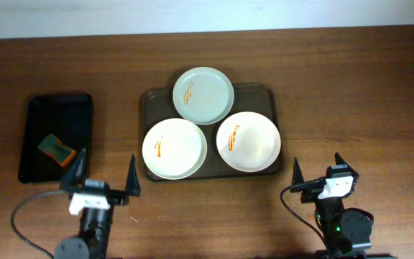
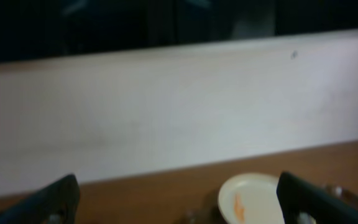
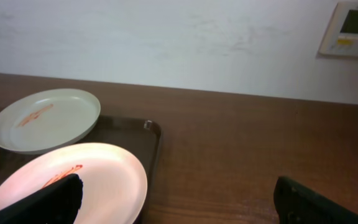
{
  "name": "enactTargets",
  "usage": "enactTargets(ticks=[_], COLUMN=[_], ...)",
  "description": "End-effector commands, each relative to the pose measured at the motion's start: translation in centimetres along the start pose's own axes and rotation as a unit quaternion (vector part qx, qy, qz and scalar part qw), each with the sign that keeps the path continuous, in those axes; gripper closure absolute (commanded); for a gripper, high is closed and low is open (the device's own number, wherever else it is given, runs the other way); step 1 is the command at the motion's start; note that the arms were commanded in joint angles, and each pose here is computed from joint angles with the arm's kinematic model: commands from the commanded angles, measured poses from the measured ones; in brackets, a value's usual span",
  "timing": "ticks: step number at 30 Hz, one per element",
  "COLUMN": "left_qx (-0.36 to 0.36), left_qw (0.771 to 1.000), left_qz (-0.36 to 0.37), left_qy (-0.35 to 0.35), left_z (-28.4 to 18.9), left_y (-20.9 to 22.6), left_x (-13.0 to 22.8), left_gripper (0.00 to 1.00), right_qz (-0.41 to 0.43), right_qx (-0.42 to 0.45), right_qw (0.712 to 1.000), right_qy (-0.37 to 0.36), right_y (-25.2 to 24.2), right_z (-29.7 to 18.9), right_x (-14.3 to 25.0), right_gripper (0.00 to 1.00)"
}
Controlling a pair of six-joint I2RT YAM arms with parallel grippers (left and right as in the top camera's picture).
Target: Clean dirty plates on tray and stack at the side
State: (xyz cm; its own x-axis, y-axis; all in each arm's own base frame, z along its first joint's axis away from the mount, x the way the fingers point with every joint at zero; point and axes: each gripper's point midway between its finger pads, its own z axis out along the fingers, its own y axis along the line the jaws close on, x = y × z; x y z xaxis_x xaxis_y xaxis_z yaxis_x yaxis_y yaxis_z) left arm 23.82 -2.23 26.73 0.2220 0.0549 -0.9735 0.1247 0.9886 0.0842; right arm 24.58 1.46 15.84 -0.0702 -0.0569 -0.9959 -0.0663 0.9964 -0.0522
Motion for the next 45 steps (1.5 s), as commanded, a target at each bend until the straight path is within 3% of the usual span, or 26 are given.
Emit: enactTargets(ticks=[1, 3, 5, 7, 8, 9, 10, 13, 16, 19, 20, 21, 26, 27, 31, 32, 33, 35, 37, 38, 39, 40, 41, 42, 44, 45], left_qx=[-0.061, -0.048, -0.002, 0.083, 0.072, -0.077, -0.164, -0.358, -0.4, -0.41, -0.41, -0.408, -0.386, -0.376, -0.378, -0.378, -0.378, -0.379, -0.38, -0.385, -0.4, -0.428, -0.438, -0.449, -0.451, -0.452], left_qw=[0.984, 0.961, 0.946, 0.923, 0.917, 0.893, 0.869, 0.766, 0.694, 0.63, 0.614, 0.591, 0.532, 0.523, 0.501, 0.497, 0.498, 0.502, 0.519, 0.532, 0.54, 0.551, 0.553, 0.551, 0.555, 0.558], left_qz=[0.019, 0.009, -0.011, -0.052, -0.059, -0.141, -0.181, -0.284, -0.368, -0.366, -0.368, -0.372, -0.393, -0.383, -0.371, -0.372, -0.372, -0.372, -0.371, -0.365, -0.348, -0.316, -0.304, -0.292, -0.289, -0.289], left_qy=[0.166, 0.273, 0.325, 0.371, 0.389, 0.42, 0.43, 0.451, 0.472, 0.549, 0.565, 0.588, 0.643, 0.662, 0.684, 0.687, 0.686, 0.683, 0.67, 0.66, 0.653, 0.643, 0.64, 0.64, 0.636, 0.633], left_z=[3.4, 8.2, 11.0, 13.0, 13.7, 13.9, 13.2, 9.6, 6.8, 4.7, 4.3, 3.7, 2.3, 1.9, 0.6, 0.4, 0.5, 0.7, 1.5, 2.0, 2.0, 1.9, 1.8, 1.5, 1.6, 1.8], left_y=[3.2, 3.9, 2.9, 0.2, 0.6, 4.7, 7.7, 18.7, 22.0, 22.1, 21.9, 21.5, 19.4, 18.6, 18.2, 18.1, 18.2, 18.4, 18.9, 19.6, 20.6, 22.2, 22.8, 23.2, 23.5, 23.6], left_x=[-0.2, -1.2, -1.6, 0.5, 2.1, 3.9, 4.5, 7.2, 11.6, 17.9, 19.7, 22.1, 27.9, 29.1, 30.9, 31.1, 31.1, 31.1, 31.4, 31.5, 31.6, 31.5, 31.5, 31.4, 31.4, 31.4], left_gripper=[0.01, 0.01, 0.01, 0.01, 0.0, 0.01, 0.01, 0.01, 0.01, 0.0, 0.07, 0.34, 0.44, 0.36, 0.45, 0.67, 1.0, 1.0, 0.18, 0.06, 0.06, 0.16, 0.64, 1.0, 0.96, 0.47], right_qz=[0.001, 0.001, 0.001, 0.001, 0.001, 0.001, 0.001, 0.001, 0.001, 0.001, 0.001, 0.001, 0.001, 0.001, 0.001, 0.001, 0.001, 0.001, 0.001, 0.001, 0.001, 0.001, 0.001, 0.001, 0.001, 0.001], right_qx=[0.008, 0.008, 0.008, 0.008, 0.008, 0.008, 0.008, 0.008, 0.008, 0.008, 0.008, 0.008, 0.008, 0.008, 0.008, 0.008, 0.008, 0.008, 0.008, 0.008, 0.008, 0.008, 0.008, 0.008, 0.008, 0.008], right_qw=[1.0, 1.0, 1.0, 1.0, 1.0, 1.0, 1.0, 1.0, 1.0, 1.0, 1.0, 1.0, 1.0, 1.0, 1.0, 1.0, 1.0, 1.0, 1.0, 1.0, 1.0, 1.0, 1.0, 1.0, 1.0, 1.0], right_qy=[0.004, 0.003, 0.003, 0.003, 0.004, 0.004, 0.004, 0.004, 0.003, 0.004, 0.004, 0.004, 0.004, 0.003, 0.003, 0.004, 0.004, 0.003, 0.004, 0.004, 0.003, 0.003, 0.003, 0.004, 0.004, 0.003], right_y=[-0.3, -0.3, -0.3, -0.3, -0.3, -0.3, -0.3, -0.3, -0.3, -0.3, -0.3, -0.3, -0.3, -0.3, -0.3, -0.3, -0.3, -0.3, -0.3, -0.3, -0.3, -0.3, -0.3, -0.3, -0.3, -0.3], right_z=[0.0, 0.0, 0.0, 0.0, 0.0, 0.0, 0.0, 0.0, 0.0, 0.0, 0.0, 0.0, 0.0, 0.0, 0.0, 0.0, 0.0, 0.0, 0.0, 0.0, 0.0, 0.0, 0.0, 0.0, 0.0, 0.0], right_x=[0.3, 0.3, 0.3, 0.3, 0.3, 0.3, 0.3, 0.3, 0.3, 0.3, 0.3, 0.3, 0.3, 0.3, 0.3, 0.3, 0.3, 0.3, 0.3, 0.3, 0.3, 0.3, 0.3, 0.3, 0.3, 0.3], right_gripper=[0.02, 0.02, 0.02, 0.02, 0.02, 0.02, 0.02, 0.02, 0.02, 0.01, 0.02, 0.02, 0.02, 0.02, 0.02, 0.02, 0.02, 0.02, 0.02, 0.02, 0.02, 0.02, 0.02, 0.02, 0.02, 0.02])
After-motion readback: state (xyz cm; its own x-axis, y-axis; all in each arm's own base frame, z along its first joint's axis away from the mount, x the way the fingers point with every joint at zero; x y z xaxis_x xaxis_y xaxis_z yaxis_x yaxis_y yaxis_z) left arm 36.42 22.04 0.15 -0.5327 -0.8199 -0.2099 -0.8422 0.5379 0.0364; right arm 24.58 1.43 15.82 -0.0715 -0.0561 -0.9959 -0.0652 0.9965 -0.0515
